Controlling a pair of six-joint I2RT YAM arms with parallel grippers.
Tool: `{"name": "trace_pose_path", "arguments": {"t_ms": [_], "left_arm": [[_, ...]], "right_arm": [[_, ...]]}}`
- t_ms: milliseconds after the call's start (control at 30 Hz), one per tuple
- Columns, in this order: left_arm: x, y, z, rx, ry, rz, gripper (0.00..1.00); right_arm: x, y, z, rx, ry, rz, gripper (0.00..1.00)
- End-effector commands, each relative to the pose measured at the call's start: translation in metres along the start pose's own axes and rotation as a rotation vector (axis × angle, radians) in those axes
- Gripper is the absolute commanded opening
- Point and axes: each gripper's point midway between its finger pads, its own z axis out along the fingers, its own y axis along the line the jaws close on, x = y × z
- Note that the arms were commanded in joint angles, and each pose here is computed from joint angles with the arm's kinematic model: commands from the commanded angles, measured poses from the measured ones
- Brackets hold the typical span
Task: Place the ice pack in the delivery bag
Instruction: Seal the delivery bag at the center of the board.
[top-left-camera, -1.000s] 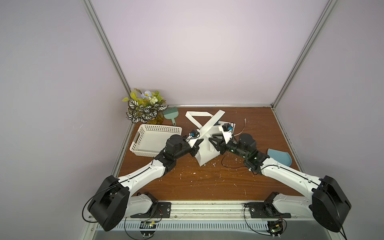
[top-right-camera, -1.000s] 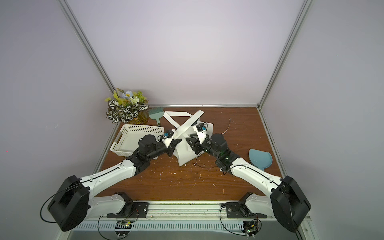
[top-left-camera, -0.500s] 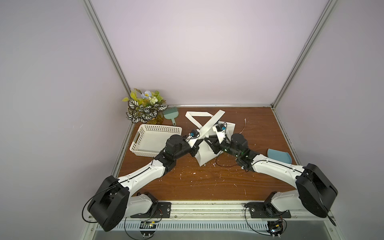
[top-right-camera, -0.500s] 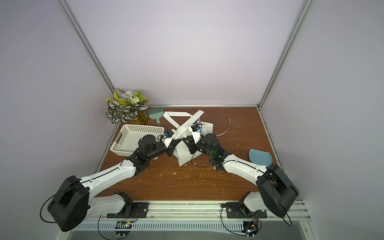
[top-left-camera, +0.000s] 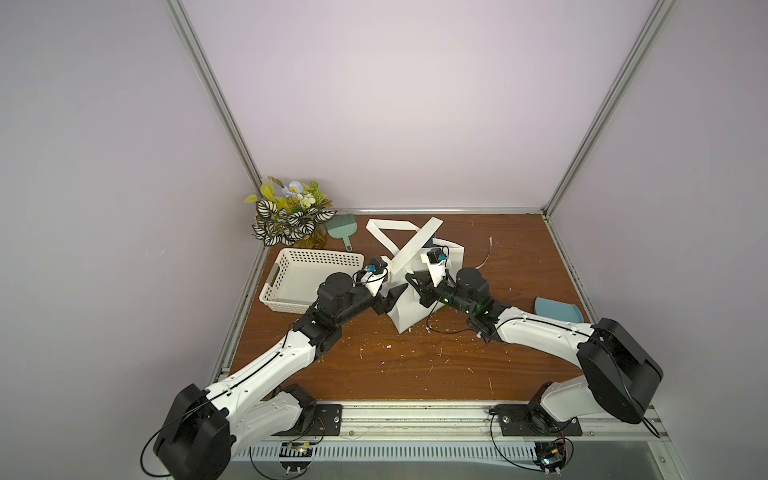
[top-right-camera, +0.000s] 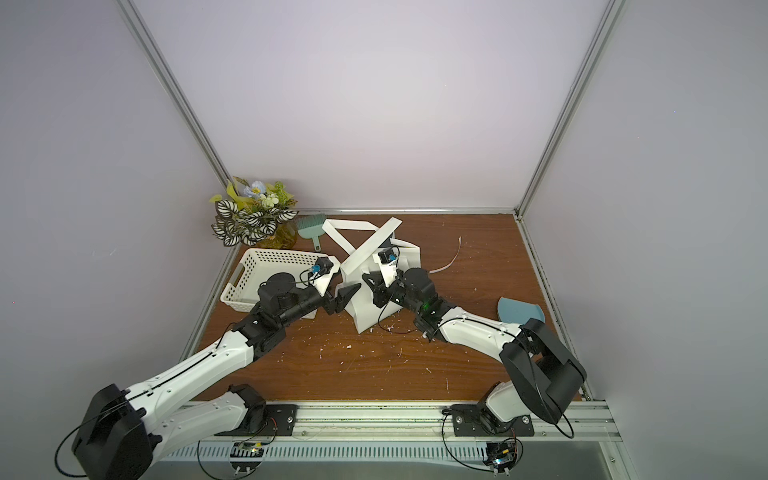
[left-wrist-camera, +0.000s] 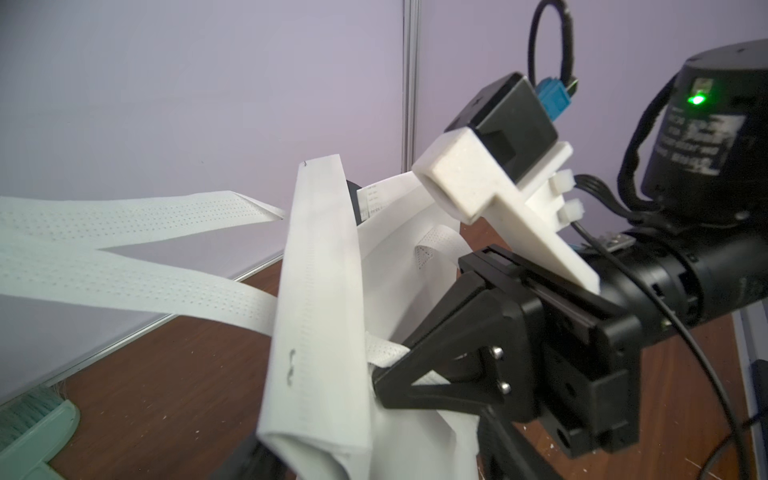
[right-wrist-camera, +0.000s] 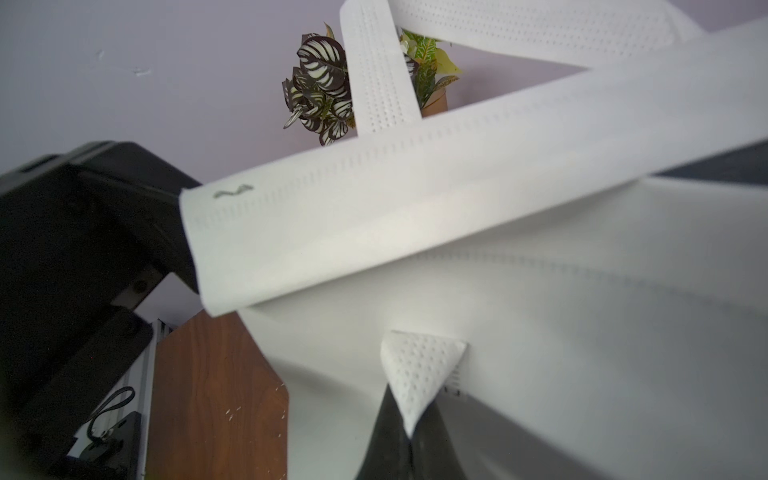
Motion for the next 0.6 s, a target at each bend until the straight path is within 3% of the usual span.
{"name": "trace_pose_path", "arguments": {"t_ms": [0, 67, 233, 333, 567], "left_arm": [[-0.008, 0.013, -0.009, -0.065, 0.085, -0.092, 0.82], [-0.021, 0.020, -0.009, -0.085, 0.115, -0.145, 0.85], [-0.054, 0.027, 0.009, -0.057, 0.186, -0.231, 0.82], [-0.062, 0.036, 0.019, -0.073, 0.238, -0.285, 0.75], [-0.046, 0.072, 0.024, -0.081, 0.339, -0.506, 0.54]], "right_arm": [[-0.025, 0.009, 0.003, -0.009, -0.084, -0.056, 0.05], [-0.023, 0.009, 0.005, -0.007, -0.082, -0.068, 0.05], [-0.018, 0.014, 0.009, -0.013, -0.073, -0.106, 0.06], [-0.016, 0.015, 0.010, -0.014, -0.067, -0.111, 0.07], [-0.018, 0.017, 0.009, -0.024, -0.073, -0.128, 0.08]]}}
